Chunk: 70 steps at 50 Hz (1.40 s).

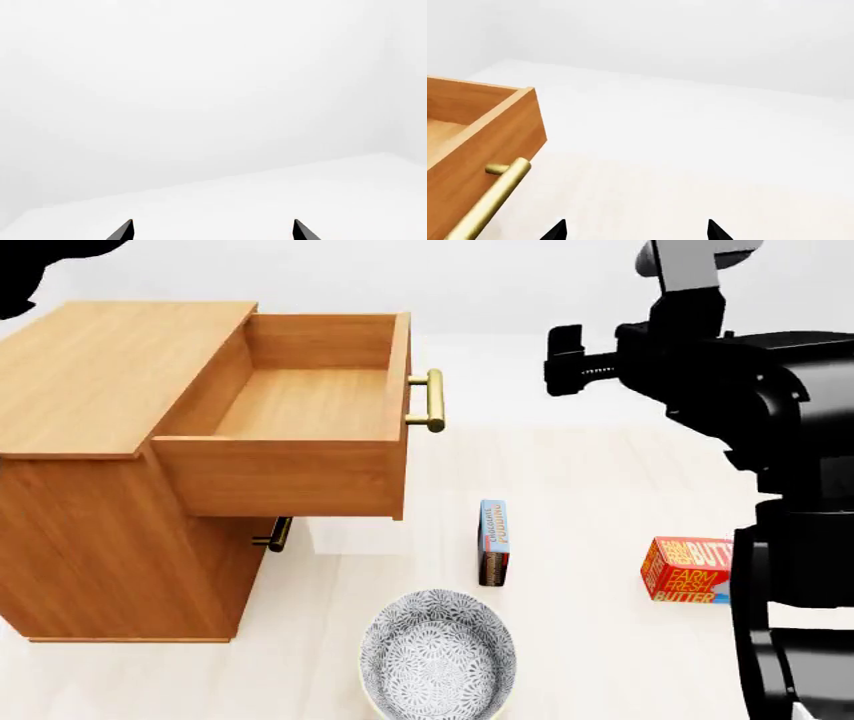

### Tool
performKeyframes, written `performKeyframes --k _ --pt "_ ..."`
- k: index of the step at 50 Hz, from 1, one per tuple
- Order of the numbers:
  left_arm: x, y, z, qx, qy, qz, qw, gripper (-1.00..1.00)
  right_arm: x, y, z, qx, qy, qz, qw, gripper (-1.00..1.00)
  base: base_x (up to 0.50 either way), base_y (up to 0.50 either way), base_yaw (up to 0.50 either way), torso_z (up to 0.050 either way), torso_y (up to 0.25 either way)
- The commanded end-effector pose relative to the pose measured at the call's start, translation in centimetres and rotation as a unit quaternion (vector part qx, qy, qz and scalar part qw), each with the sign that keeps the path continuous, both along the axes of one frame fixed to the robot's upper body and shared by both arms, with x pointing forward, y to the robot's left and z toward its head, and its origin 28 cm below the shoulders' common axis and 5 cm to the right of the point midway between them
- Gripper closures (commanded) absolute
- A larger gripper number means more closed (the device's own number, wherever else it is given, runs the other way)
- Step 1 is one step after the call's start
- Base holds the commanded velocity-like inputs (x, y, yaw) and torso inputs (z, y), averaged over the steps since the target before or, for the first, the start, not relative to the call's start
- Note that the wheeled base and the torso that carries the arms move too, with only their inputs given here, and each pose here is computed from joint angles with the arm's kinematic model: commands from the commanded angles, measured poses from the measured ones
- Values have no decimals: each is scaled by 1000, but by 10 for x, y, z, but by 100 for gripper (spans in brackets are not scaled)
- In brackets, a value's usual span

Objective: Put the chocolate pudding in the top drawer of the cabinet and close it.

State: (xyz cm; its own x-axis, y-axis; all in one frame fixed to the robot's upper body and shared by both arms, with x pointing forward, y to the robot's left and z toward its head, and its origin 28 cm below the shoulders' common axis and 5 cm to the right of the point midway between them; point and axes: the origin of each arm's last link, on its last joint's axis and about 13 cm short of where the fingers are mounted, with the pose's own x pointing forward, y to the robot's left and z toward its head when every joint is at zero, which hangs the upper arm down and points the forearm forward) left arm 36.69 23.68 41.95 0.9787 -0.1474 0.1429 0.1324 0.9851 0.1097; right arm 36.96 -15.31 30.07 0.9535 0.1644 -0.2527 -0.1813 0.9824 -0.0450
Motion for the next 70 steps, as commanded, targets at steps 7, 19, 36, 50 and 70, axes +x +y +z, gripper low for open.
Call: performKeyframes --k 7,19,36,50,70 --pt "-3 12 0 3 -50 48 998 -100 -1 17 -43 -11 77 51 996 -100 0 0 0 0 0" --pt "-2 10 0 5 -65 58 996 -100 7 28 -70 -13 105 62 992 -100 0 0 0 0 0" --pt "-3 10 1 10 -73 64 995 -100 22 41 -100 -3 129 63 990 -100 0 0 0 0 0" --pt "-3 10 1 14 -77 70 994 -100 38 48 -113 4 136 54 989 -100 0 0 0 0 0" --pt "-2 10 0 14 -113 79 990 -100 43 53 -134 6 171 43 984 -100 0 0 0 0 0"
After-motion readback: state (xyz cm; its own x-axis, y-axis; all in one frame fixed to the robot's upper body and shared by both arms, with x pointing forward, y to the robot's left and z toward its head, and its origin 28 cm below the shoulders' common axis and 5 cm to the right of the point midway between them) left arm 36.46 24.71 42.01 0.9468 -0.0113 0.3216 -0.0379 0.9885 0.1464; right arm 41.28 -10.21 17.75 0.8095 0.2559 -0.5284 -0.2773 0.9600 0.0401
